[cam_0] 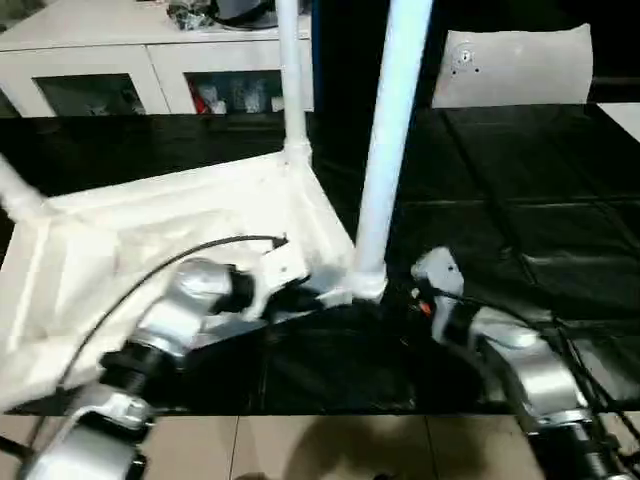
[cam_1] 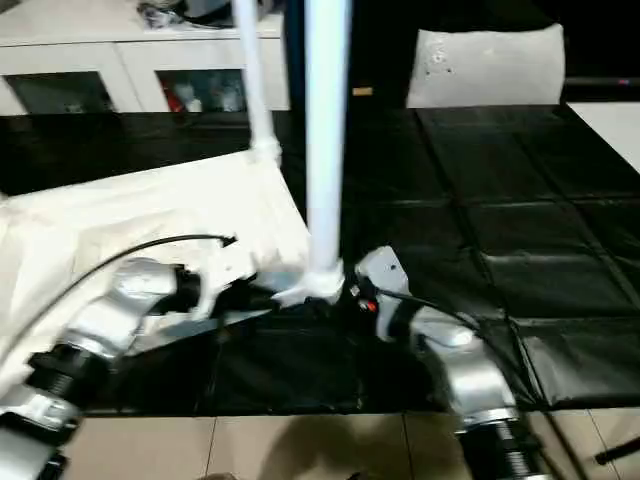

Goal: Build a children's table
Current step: Rotate leg to tighten

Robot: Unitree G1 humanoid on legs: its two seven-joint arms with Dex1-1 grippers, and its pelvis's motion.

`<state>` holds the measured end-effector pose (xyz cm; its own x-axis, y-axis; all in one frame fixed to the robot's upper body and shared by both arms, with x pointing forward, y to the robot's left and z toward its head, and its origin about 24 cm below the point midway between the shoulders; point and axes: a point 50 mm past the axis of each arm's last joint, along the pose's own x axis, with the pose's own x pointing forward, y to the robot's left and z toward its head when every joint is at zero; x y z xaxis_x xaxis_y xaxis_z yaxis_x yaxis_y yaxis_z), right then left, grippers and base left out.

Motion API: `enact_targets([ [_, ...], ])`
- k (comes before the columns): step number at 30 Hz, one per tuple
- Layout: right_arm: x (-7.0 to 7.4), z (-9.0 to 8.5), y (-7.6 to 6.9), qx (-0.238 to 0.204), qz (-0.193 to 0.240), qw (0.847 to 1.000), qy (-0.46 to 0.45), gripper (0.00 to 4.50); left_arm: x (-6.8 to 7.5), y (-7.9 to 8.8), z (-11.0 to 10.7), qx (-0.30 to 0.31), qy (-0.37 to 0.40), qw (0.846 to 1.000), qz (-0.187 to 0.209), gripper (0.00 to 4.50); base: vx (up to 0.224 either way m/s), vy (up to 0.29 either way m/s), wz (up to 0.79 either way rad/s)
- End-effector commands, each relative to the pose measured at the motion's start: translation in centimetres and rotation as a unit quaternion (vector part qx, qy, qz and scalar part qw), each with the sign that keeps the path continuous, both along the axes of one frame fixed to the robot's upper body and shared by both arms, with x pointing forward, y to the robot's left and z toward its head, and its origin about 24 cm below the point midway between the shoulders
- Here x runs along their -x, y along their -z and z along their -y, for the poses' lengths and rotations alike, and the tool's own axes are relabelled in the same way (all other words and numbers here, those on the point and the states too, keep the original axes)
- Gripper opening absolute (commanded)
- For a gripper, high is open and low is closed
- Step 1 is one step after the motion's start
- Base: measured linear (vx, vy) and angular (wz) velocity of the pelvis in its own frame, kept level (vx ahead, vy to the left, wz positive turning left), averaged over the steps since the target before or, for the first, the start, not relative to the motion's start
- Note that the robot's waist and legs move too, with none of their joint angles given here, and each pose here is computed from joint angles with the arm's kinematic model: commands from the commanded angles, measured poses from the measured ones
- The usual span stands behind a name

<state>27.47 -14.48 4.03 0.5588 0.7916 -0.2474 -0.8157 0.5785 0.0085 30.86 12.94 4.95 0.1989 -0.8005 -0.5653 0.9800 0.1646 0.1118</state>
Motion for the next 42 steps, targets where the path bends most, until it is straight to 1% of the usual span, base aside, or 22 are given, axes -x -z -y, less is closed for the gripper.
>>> enact_targets([
  [1, 0.3, 0.2, -1.1, -0.008, 0.000, 0.998, -0.067, 4.46, 0.9, 0.7, -0.6, -0.042, 0.080, 0.995, -0.035, 0.00, 0.000, 0.000, 0.00],
  [6, 0.6, 0.5, -1.6, 0.005, -0.016, 0.991, -0.135, 4.46, 0.9, 0.4, -0.9, -0.060, 0.128, 0.989, -0.044, 0.00, 0.000, 0.000, 0.00],
  [7, 0.6, 0.5, -1.7, 0.009, -0.021, 0.988, -0.151, 4.46, 0.9, 0.4, -0.9, -0.066, 0.139, 0.987, -0.044, 0.00, 0.000, 0.000, 0.00],
  [8, 0.7, 0.5, -1.7, 0.022, -0.026, 0.983, -0.183, 4.46, 1.0, 0.2, -0.9, -0.072, 0.160, 0.983, -0.046, 0.00, 0.000, 0.000, 0.00],
  [11, 0.8, 0.5, -1.7, 0.027, -0.028, 0.979, -0.198, 4.46, 1.0, 0.2, -0.8, -0.074, 0.171, 0.981, -0.047, 0.00, 0.000, 0.000, 0.00],
  [14, 0.3, 0.0, -1.8, 0.045, -0.029, 0.971, -0.232, 4.46, 1.2, 0.1, 0.0, -0.078, 0.210, 0.973, -0.047, 0.00, 0.000, 0.000, 0.00],
  [17, 0.1, -0.2, -1.9, 0.045, -0.029, 0.971, -0.234, 4.46, 1.2, 0.0, 0.3, -0.076, 0.214, 0.973, -0.046, 0.00, 0.000, 0.000, 0.00],
  [19, -0.1, -0.4, -2.0, 0.043, -0.030, 0.970, -0.236, 4.20, 1.2, 0.0, 0.5, -0.073, 0.217, 0.972, -0.046, 0.00, 0.000, 0.000, 0.00],
  [21, -0.2, -0.5, -2.0, 0.040, -0.036, 0.969, -0.241, 4.09, 1.2, 0.0, 0.7, -0.072, 0.223, 0.971, -0.047, 0.00, 0.000, 0.000, 0.00],
  [22, -0.2, -0.5, -1.9, 0.041, -0.041, 0.968, -0.245, 4.00, 1.3, 0.1, 0.7, -0.071, 0.225, 0.970, -0.048, 0.00, 0.000, 0.000, 0.00],
  [23, -0.2, -0.5, -1.9, 0.041, -0.041, 0.968, -0.245, 4.00, 1.3, 0.1, 0.7, -0.071, 0.225, 0.970, -0.048, 0.00, 0.000, 0.000, 0.00],
  [25, -0.1, -0.5, -1.7, 0.045, -0.050, 0.966, -0.251, 3.68, 1.4, 0.2, 0.6, -0.074, 0.228, 0.969, -0.051, 0.00, 0.000, 0.000, 0.00],
  [27, 0.0, -0.3, -1.5, 0.048, -0.058, 0.964, -0.255, 3.65, 1.4, 0.3, 0.4, -0.078, 0.229, 0.969, -0.051, 0.00, 0.000, 0.000, 0.00],
  [28, 0.0, -0.3, -1.5, 0.048, -0.060, 0.964, -0.256, 3.57, 1.4, 0.4, 0.4, -0.078, 0.229, 0.969, -0.051, 0.00, 0.000, 0.000, 0.00],
  [29, 0.0, -0.3, -1.5, 0.047, -0.062, 0.964, -0.256, 3.30, 1.4, 0.4, 0.4, -0.078, 0.229, 0.969, -0.052, 0.00, 0.000, 0.000, 0.00],
  [32, 0.1, -0.2, -1.4, 0.044, -0.066, 0.963, -0.257, 3.20, 1.4, 0.4, 0.4, -0.077, 0.229, 0.969, -0.052, 0.00, 0.000, 0.000, 0.00],
  [35, 0.1, -0.3, -1.4, 0.034, -0.071, 0.963, -0.257, 2.84, 1.4, 0.4, 0.4, -0.077, 0.228, 0.969, -0.053, 0.00, 0.000, 0.000, 0.00],
  [38, 0.3, -0.3, -1.3, 0.030, -0.078, 0.962, -0.260, 2.78, 1.3, 0.4, 0.5, -0.075, 0.223, 0.970, -0.054, 0.00, 0.000, 0.000, 0.00],
  [42, 0.9, -0.8, -1.0, -0.003, -0.101, 0.962, -0.253, 2.73, 0.9, 0.4, 0.7, -0.053, 0.179, 0.981, -0.059, 0.00, 0.000, 0.000, 0.00],
])
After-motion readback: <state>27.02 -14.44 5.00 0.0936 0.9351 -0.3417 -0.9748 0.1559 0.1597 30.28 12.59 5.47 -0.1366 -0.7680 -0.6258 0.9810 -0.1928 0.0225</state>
